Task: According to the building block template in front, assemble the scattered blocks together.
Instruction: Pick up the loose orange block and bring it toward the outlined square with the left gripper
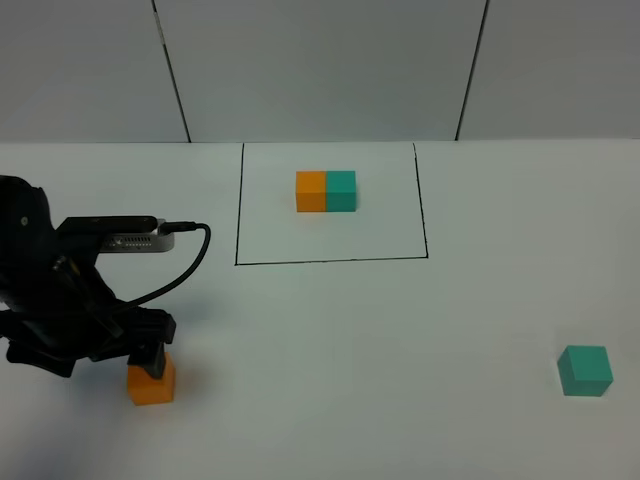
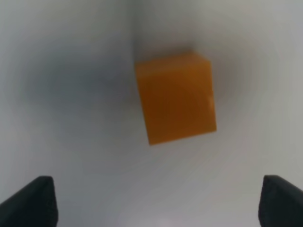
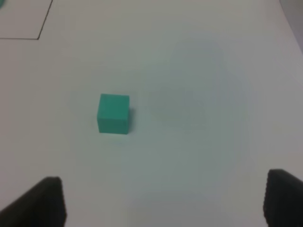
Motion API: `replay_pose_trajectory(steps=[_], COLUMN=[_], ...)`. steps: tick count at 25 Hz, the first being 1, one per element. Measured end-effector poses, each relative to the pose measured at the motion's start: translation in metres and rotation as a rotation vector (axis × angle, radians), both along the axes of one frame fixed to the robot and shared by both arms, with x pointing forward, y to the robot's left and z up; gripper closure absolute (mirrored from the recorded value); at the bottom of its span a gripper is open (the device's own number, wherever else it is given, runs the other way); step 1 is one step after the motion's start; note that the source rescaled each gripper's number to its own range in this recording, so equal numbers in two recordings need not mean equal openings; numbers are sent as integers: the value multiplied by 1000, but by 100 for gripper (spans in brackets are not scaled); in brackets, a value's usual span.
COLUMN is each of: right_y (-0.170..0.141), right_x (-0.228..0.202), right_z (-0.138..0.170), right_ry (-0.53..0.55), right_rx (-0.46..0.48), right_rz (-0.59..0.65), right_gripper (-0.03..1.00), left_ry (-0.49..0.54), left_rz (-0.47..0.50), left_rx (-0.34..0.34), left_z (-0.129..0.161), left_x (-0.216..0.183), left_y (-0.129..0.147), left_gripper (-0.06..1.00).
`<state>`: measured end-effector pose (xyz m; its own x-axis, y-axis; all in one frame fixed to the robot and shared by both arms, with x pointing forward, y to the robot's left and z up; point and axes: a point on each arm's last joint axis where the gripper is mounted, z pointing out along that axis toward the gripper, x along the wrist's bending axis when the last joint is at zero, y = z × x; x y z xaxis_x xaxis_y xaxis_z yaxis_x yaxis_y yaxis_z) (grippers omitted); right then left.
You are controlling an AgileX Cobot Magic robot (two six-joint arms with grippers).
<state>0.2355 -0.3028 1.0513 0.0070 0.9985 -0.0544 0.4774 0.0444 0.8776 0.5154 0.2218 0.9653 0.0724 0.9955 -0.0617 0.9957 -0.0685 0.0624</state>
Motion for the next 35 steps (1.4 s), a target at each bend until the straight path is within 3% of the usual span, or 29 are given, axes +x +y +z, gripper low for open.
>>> replay_pose_trajectory(steps=[17,27,30,33,34,35], right_y=[0,0,0,0,0,0], right_x=[0,0,0,0,0,0], right_z=[0,0,0,0,0,0], right_ry=[0,0,0,0,0,0], right_rx=[-1,-1,-1,-1,-1,-1], right_rz=[0,0,0,0,0,0], right_gripper=[18,18,18,18,18,18], left_ry=[36,59,54,53,53,53], left_rz=[15,22,22,23,23,23], left_rx=[1,10,9,9,9,9], left_z=[-43,-71,-73,-73,-73,-73], left_x=[19,26,27,27,27,27], left_y=[-16,-17,-17,-18,-18,-18], left_gripper=[7,20,36,70,88,94])
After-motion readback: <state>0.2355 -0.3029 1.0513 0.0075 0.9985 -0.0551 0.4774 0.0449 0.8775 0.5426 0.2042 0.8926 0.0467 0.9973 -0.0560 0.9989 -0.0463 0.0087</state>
